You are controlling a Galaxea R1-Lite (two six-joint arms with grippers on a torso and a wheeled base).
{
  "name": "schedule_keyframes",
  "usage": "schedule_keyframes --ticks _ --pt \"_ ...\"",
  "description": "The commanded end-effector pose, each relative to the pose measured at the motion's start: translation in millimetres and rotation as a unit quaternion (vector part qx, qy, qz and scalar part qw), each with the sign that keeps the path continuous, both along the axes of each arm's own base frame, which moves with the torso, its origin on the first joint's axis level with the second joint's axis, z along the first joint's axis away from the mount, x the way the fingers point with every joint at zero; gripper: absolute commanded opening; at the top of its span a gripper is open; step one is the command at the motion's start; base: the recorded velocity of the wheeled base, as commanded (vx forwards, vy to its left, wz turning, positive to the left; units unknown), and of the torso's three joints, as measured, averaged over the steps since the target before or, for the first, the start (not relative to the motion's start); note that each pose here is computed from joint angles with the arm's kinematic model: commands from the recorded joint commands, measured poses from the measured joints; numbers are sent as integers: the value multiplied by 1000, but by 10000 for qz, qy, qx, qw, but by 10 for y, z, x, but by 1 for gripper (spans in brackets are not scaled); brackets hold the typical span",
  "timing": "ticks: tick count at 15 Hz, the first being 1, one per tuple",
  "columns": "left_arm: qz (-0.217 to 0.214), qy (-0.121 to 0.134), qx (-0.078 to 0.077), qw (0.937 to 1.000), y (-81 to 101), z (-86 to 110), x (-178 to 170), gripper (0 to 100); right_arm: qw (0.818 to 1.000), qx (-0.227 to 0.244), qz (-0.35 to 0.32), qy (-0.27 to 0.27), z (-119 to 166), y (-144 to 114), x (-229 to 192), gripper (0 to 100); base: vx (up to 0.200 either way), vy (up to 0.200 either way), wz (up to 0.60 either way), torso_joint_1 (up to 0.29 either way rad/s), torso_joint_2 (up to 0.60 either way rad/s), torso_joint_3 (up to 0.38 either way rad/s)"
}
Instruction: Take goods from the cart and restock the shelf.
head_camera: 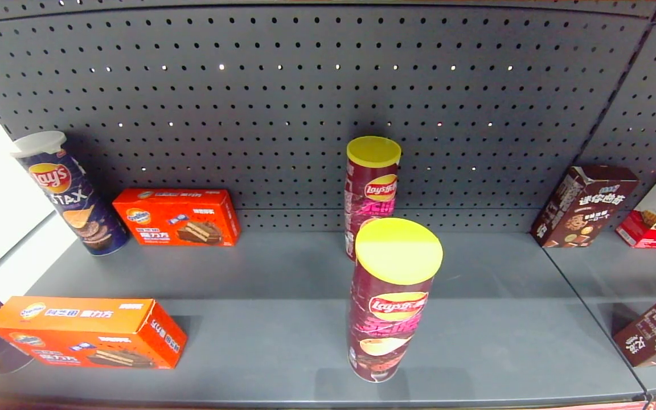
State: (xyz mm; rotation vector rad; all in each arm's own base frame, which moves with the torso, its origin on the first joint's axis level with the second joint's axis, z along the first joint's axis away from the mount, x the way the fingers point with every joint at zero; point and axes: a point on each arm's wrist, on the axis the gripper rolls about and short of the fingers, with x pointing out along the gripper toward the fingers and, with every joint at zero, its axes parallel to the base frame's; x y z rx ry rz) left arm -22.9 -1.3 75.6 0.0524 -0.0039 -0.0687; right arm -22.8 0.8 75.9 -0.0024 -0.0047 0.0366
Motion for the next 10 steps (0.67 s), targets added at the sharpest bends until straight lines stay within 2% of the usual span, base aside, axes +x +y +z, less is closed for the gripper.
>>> schedule_keyframes --ticks 1,10 --pt "-25 17 22 10000 0 1 3 100 10000 -4 1 0 0 0 0 100 0 0 0 0 0 0" --pt "-2 17 14 10000 0 1 3 100 10000 4 1 1 0 0 0 100 0 0 0 0 0 0"
